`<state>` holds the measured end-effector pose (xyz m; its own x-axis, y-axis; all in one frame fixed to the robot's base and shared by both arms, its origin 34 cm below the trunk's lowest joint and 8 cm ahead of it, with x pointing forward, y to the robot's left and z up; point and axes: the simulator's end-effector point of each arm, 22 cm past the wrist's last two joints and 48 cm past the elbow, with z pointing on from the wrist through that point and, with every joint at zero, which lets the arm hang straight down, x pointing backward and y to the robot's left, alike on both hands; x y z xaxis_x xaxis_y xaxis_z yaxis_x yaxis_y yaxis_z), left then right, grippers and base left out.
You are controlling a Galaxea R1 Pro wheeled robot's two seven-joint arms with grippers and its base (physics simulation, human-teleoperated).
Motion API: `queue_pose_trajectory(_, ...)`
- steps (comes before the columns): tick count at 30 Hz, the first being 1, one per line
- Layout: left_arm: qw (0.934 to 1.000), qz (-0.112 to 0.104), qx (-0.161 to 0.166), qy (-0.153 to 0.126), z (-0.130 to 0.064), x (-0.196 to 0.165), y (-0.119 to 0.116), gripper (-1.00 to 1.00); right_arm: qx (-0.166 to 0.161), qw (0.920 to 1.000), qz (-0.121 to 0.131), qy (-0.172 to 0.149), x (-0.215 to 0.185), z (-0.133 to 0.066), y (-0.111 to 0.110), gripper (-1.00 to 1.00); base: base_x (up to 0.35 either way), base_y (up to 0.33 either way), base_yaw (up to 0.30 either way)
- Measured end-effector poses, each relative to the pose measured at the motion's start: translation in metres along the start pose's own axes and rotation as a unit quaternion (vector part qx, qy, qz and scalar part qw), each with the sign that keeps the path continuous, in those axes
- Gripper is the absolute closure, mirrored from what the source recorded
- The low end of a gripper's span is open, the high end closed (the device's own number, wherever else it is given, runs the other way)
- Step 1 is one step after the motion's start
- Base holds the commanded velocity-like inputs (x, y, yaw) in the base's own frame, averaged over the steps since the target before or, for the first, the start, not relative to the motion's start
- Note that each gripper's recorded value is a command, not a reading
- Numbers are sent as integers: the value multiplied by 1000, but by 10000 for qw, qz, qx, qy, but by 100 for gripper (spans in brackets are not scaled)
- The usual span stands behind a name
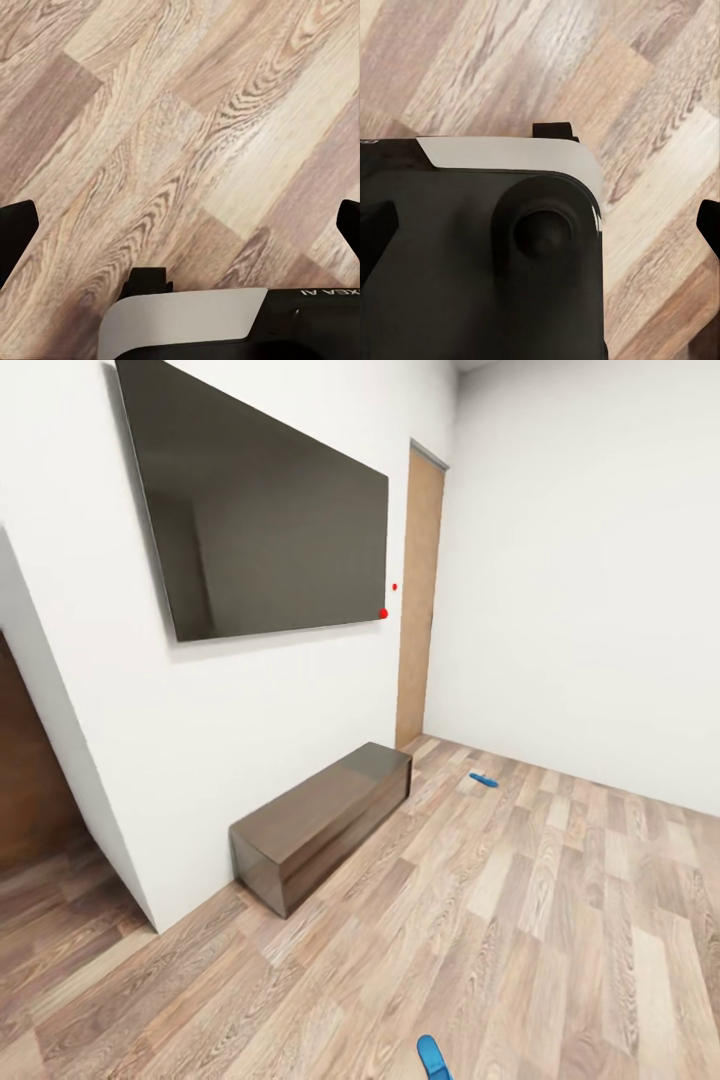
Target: In the bedroom, move the book from the bed onto either nightstand, and place the two sandals side by side next to the bed.
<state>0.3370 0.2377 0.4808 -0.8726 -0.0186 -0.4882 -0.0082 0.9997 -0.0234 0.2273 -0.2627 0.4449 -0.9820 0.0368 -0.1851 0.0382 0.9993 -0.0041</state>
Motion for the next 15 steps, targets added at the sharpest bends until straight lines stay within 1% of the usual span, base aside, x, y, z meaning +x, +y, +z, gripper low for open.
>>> queue_pose_trajectory(9, 10000, -1, 3, -2, 0, 0, 0, -100, 1, 10000, 0, 0, 0, 0, 0, -100, 0, 0, 205)
queue_pose_trajectory(15, 10000, -1, 1, -1, 0, 0, 0, -100, 0, 10000, 0, 0, 0, 0, 0, -100, 0, 0, 262)
